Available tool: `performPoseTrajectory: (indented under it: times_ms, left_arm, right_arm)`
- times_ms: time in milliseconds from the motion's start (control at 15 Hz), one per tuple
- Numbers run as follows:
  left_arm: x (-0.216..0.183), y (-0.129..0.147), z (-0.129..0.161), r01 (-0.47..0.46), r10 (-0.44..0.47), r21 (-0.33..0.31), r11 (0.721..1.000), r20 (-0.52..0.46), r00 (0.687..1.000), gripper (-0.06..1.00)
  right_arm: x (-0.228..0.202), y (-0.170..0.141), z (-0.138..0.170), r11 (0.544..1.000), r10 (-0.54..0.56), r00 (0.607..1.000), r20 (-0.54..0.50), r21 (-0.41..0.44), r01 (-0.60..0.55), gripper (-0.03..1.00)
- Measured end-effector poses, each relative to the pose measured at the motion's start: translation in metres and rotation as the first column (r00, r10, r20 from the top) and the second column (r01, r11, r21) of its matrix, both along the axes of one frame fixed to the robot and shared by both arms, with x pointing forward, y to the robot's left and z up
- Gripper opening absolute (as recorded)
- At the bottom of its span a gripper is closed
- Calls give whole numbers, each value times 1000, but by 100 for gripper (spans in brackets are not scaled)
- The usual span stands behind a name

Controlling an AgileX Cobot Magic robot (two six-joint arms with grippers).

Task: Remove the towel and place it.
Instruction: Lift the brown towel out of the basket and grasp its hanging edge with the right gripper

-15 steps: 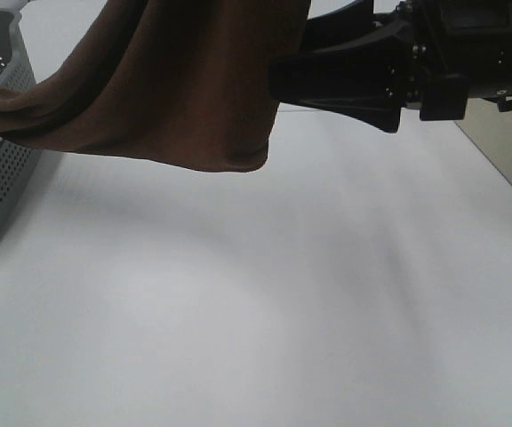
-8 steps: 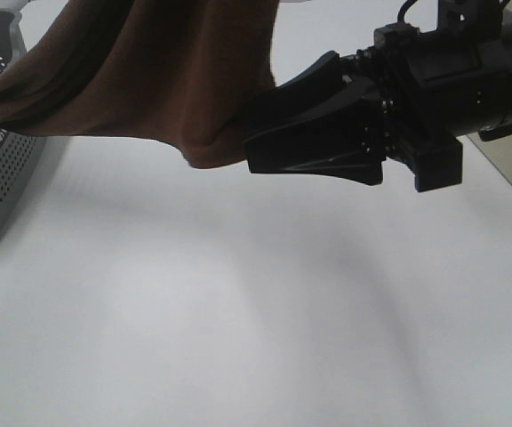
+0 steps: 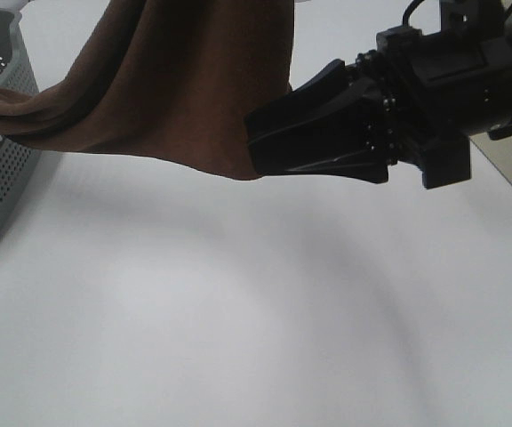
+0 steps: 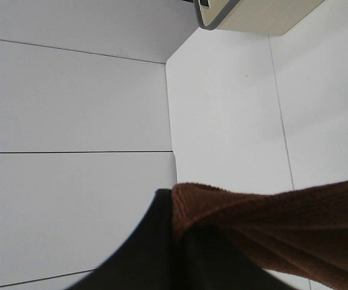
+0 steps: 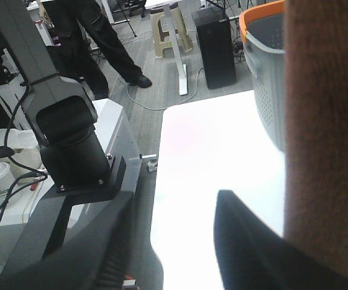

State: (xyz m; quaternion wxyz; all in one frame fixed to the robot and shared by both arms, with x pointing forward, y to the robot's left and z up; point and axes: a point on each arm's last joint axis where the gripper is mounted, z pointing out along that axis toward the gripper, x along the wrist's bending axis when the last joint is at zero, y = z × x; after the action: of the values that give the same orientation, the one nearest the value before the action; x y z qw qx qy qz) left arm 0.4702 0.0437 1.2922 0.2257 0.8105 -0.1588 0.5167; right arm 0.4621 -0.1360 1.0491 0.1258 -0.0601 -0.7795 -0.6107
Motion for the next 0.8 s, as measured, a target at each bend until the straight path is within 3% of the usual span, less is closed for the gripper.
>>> performPoseTrajectory:
  times_ms: [133, 400, 600, 733, 800]
  left_arm:
    - [0, 0, 0, -2, 2, 4, 1000, -4, 1000, 0]
    - [0, 0, 0, -2, 2, 4, 1000, -4, 1000, 0]
    - [0, 1, -1, -5, 5, 11, 1000, -12, 1000, 0]
    - [0, 2, -3, -11, 12, 24, 1000, -27, 1000, 0]
    - [0, 2, -3, -10, 11, 24, 1000, -28, 1000, 0]
  right_arm:
    - [-8, -5, 17, 998, -63, 997, 55, -24, 64, 47]
    - [5, -17, 24, 915, -353, 926, 137, -159, 372, 79]
    - [19, -21, 14, 855, -444, 876, 189, -204, 477, 83]
    - [24, -20, 10, 859, -428, 879, 210, -208, 468, 84]
    - [31, -10, 11, 914, -346, 921, 177, -156, 373, 84]
